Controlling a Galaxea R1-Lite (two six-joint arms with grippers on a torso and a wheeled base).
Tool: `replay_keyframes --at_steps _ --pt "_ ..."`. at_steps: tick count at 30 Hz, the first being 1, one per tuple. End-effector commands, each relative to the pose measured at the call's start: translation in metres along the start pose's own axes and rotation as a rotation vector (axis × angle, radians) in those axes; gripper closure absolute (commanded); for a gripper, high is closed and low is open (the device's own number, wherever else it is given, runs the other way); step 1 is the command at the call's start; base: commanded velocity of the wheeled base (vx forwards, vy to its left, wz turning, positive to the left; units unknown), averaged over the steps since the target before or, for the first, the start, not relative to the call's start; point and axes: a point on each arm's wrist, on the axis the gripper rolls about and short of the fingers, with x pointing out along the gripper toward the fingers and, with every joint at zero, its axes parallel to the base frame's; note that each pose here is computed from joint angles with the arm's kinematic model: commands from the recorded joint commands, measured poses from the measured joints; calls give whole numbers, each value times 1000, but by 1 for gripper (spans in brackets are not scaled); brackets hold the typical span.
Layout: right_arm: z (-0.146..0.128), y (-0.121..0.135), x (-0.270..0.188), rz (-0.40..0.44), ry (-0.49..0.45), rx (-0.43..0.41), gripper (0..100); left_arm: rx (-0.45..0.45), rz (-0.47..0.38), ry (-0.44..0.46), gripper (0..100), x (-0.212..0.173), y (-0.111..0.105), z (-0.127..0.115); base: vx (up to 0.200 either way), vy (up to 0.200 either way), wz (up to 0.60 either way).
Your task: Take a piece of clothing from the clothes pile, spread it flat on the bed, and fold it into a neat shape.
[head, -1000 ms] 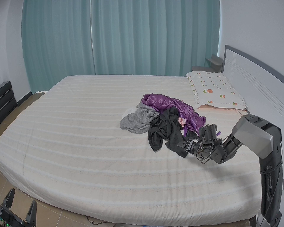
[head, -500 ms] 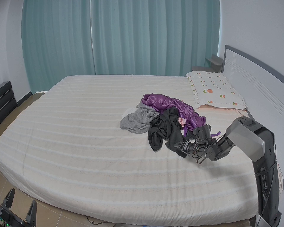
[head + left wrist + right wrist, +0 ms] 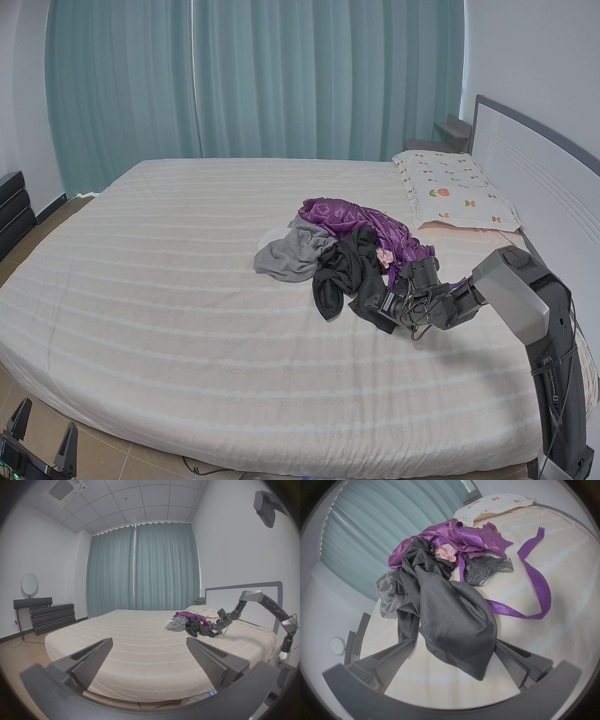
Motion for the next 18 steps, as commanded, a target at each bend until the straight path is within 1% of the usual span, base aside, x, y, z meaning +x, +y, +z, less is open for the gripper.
replay_keyframes --at_steps 1,3,6,7,8,11,18 --pt "3 5 8 -2 -4 -2 0 0 1 1 0 0 0 -5 0 0 0" --pt "3 7 12 -7 -5 -5 0 0 1 1 0 0 0 -5 0 0 0" --pt "-3 9 22 -36 -14 -19 0 0 1 0 0 0 0 -5 0 0 0" --pt "-3 9 22 -36 -14 -19 100 0 1 0 0 0 0 -5 0 0 0" --pt "-7 8 30 -57 -26 -32 100 0 1 1 0 0 0 -5 0 0 0" --pt "-6 8 32 -65 -39 -30 100 0 1 1 0 0 0 -5 0 0 0" --pt "-1 9 28 -64 -47 -21 100 0 1 1 0 0 0 -5 0 0 0"
